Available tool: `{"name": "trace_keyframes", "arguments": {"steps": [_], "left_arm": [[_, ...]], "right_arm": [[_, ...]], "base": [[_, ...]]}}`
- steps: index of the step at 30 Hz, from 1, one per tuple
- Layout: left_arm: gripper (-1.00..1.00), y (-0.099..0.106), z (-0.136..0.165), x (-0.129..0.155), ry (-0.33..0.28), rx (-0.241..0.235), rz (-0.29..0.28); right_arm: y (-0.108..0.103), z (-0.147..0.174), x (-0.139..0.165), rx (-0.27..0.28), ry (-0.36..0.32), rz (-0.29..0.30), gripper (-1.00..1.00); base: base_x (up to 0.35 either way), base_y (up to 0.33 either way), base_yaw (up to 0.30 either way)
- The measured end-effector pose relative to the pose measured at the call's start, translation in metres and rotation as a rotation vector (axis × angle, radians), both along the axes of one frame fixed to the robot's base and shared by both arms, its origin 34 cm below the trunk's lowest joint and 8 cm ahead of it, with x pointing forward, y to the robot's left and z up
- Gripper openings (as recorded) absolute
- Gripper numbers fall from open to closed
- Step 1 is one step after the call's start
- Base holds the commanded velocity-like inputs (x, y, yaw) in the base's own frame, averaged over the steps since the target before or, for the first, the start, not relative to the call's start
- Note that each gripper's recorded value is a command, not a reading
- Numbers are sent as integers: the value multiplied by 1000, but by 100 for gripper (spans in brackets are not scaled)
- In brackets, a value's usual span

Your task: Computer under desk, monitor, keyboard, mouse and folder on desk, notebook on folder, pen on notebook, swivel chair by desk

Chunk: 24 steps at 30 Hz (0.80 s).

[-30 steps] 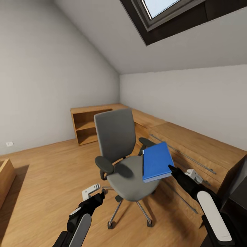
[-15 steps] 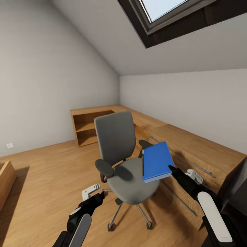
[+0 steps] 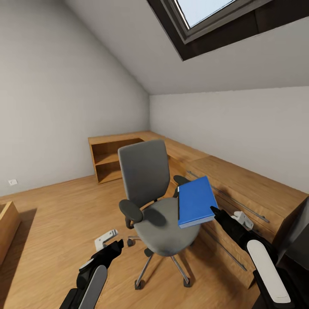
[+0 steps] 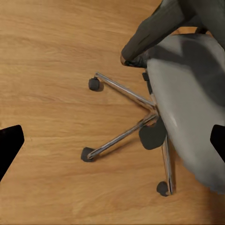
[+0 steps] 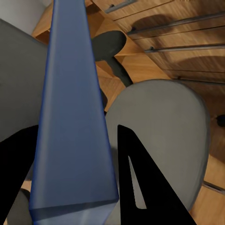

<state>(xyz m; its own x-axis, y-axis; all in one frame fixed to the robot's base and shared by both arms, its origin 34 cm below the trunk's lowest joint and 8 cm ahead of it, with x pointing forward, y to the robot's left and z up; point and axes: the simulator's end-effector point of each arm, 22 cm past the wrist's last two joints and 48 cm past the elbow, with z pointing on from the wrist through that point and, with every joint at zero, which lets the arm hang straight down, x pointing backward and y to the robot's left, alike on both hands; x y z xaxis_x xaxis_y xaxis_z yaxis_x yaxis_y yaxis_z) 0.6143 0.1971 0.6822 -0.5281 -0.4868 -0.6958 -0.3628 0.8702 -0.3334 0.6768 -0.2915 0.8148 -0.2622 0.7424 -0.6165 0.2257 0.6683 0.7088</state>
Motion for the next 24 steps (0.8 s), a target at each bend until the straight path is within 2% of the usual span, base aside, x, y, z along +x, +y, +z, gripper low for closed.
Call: {"name": "trace_keyframes", "arguments": {"steps": [3, 4, 6, 7, 8, 10, 11, 12, 14, 15, 18, 20, 24], "left_arm": [[100, 15, -1, 0, 2, -7, 37], [100, 31, -6, -1, 14, -9, 71], [100, 43, -21, -6, 45, 0, 89], [100, 80, -76, -33, 178, 61, 117], [100, 87, -94, -44, 224, 73, 121], [100, 96, -108, -54, 256, 90, 129], [100, 117, -139, -80, 235, 154, 202], [100, 120, -167, -110, 296, 175, 205], [100, 124, -179, -122, 276, 238, 202], [100, 131, -198, -142, 275, 301, 194], [100, 129, -208, -150, 280, 312, 170], [100, 125, -211, -150, 270, 301, 144], [100, 124, -212, -149, 264, 294, 132]], "right_arm": [[0, 0, 0, 0, 0, -1, -100], [-1, -1, 0, -1, 2, -1, -100], [-1, -1, 0, 0, 2, -1, -100], [-1, -2, 0, 0, 4, -2, -100], [-1, -2, 0, -1, 4, -2, -100], [-2, -2, 0, -1, 4, -2, -100], [-1, -2, 0, -1, 5, -1, -100], [-1, -2, 0, -1, 6, -1, -100], [-1, -2, 0, -1, 5, -1, -100], [-1, -2, 0, -1, 6, -1, -100], [-1, -2, 0, -1, 5, -2, -100], [-1, -3, 0, -2, 6, -2, -100], [-1, -3, 0, -2, 8, -2, -100]], "base": [[0, 0, 0], [0, 0, 0], [0, 0, 0], [0, 0, 0], [0, 0, 0], [0, 0, 0], [0, 0, 0], [0, 0, 0], [0, 0, 0], [0, 0, 0], [-2, 20, 0], [-60, 260, 0], [-75, 299, 0]]}}
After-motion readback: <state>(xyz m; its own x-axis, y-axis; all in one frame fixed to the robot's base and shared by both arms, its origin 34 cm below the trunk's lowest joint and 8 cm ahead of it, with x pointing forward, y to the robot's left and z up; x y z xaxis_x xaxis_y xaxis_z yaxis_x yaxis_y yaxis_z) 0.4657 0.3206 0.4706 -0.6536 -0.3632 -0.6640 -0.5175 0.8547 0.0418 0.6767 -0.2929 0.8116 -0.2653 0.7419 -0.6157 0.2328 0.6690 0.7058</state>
